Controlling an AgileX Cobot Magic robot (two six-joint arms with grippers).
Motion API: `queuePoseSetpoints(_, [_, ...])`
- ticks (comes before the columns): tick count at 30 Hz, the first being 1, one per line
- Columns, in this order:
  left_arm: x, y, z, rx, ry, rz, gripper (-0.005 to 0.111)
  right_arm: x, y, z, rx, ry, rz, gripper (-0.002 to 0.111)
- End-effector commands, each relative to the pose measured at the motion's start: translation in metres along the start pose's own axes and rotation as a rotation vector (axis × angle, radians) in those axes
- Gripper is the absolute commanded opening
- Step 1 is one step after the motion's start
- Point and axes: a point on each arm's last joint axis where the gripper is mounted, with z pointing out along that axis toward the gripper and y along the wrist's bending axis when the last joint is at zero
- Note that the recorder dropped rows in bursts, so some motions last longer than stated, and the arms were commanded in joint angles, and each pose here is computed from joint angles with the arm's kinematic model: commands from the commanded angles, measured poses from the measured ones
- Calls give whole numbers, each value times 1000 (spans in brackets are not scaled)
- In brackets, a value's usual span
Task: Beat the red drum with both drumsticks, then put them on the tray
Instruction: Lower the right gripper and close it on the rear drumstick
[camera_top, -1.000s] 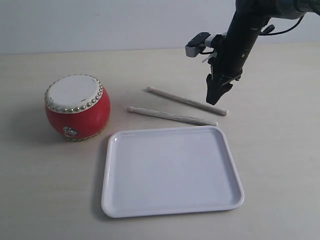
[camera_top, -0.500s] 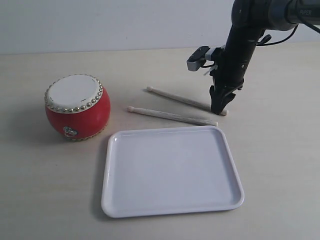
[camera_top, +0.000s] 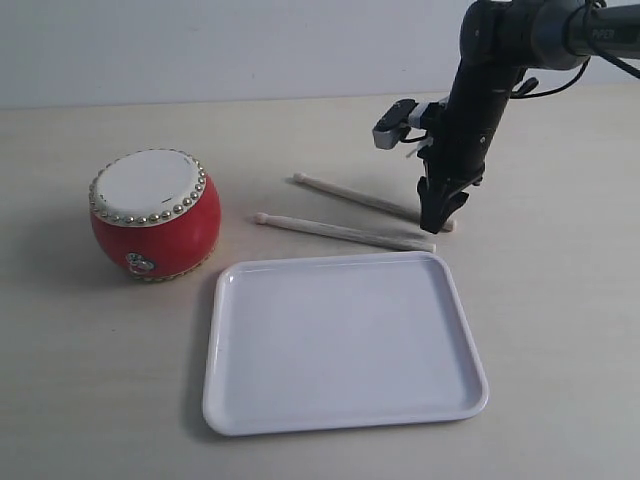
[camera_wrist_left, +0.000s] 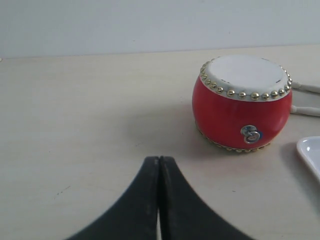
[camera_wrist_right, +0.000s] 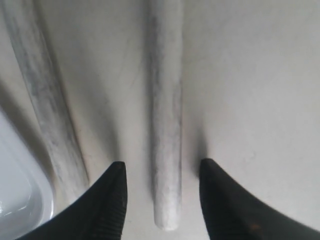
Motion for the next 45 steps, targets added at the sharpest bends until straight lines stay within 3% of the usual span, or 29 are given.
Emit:
queuePoseSetpoints(1, [0, -1, 0, 8, -7, -7, 0, -2, -1, -2, 17, -21, -8, 44])
queuePoseSetpoints(30, [0, -1, 0, 8, -7, -7, 0, -2, -1, 10, -16, -16, 6, 41])
queuePoseSetpoints(33, [0, -1, 0, 8, -7, -7, 0, -2, -1, 10, -16, -16, 6, 35])
queuePoseSetpoints(39, [0, -1, 0, 8, -7, -7, 0, -1, -2, 10, -7, -3, 48, 0])
queuePoseSetpoints(45, [0, -1, 0, 8, -7, -7, 0, 1, 0, 0, -1, 19, 148, 0])
